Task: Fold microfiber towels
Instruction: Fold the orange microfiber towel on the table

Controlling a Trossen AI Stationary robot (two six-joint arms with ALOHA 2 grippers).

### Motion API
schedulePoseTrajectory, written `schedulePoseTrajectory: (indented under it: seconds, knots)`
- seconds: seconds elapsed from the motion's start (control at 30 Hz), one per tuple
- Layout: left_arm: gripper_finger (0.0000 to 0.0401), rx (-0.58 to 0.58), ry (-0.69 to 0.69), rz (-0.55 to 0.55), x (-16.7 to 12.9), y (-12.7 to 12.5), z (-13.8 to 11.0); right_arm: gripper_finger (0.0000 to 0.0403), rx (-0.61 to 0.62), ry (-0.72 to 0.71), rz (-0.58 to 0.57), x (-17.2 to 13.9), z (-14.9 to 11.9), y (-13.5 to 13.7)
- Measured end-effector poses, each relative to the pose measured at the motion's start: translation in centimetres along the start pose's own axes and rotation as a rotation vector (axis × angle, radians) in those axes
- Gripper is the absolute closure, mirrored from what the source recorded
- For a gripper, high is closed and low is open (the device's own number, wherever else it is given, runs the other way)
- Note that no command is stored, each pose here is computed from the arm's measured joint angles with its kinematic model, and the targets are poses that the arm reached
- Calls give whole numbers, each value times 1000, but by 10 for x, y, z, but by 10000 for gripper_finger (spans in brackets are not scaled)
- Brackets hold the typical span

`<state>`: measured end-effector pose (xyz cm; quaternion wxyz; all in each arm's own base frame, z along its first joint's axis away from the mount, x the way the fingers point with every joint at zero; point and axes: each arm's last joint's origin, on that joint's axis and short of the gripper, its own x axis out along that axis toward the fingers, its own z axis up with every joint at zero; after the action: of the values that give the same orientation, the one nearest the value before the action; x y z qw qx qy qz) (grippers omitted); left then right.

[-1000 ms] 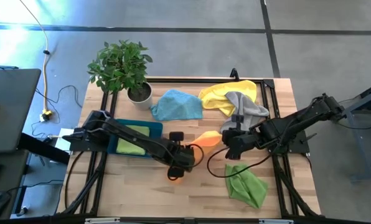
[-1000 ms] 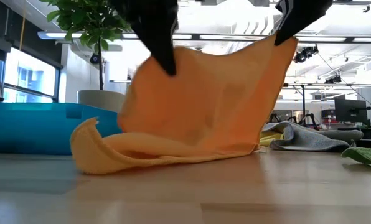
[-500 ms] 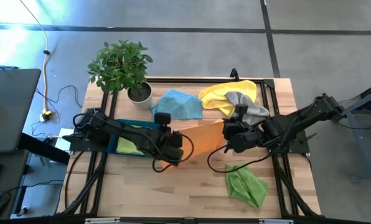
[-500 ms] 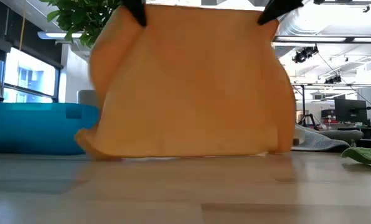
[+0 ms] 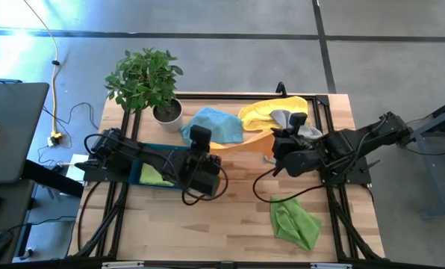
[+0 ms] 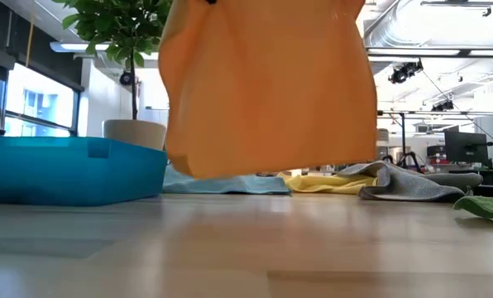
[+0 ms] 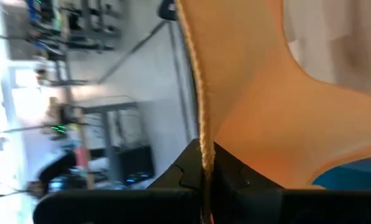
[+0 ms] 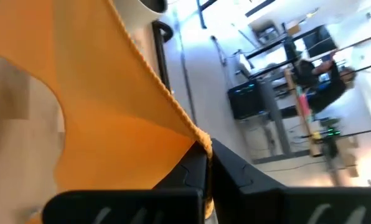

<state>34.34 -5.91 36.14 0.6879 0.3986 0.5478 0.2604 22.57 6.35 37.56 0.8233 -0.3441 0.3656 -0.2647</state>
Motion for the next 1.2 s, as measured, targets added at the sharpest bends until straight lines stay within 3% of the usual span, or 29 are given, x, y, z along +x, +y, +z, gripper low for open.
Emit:
schedulePoseTrajectory:
  seconds: [0.2, 0.3, 0.4, 0.47, 0.57, 0.67, 0.93, 1.1, 1.2]
  knots:
    - [398, 92, 43, 121, 10, 12, -2, 403, -103, 22, -125, 0, -1, -4]
    - [398, 95, 65, 175, 15, 17, -3, 403, -120, 33, -184, 0, -1, -5]
    - [398, 51, 68, 182, 16, 18, -3, 403, -73, 28, -166, 0, -1, -5]
    - [398, -25, 49, 127, 14, 15, -2, 403, 9, 17, -70, 2, -2, 0]
    - [398, -199, 25, -100, 10, 1, 1, 403, 108, 49, 155, 8, -11, 21]
    - [400, -353, 33, -287, 13, -28, 11, 403, 186, 122, 326, 16, -27, 51]
    - [400, -368, -41, -575, 11, -120, 38, 403, 265, 120, 663, 23, -62, 132]
    - [401, -358, -68, -698, 8, -153, 51, 403, 302, 113, 907, 21, -70, 155]
    - [401, -347, -76, -813, 6, -166, 57, 403, 310, 145, 979, 18, -74, 159]
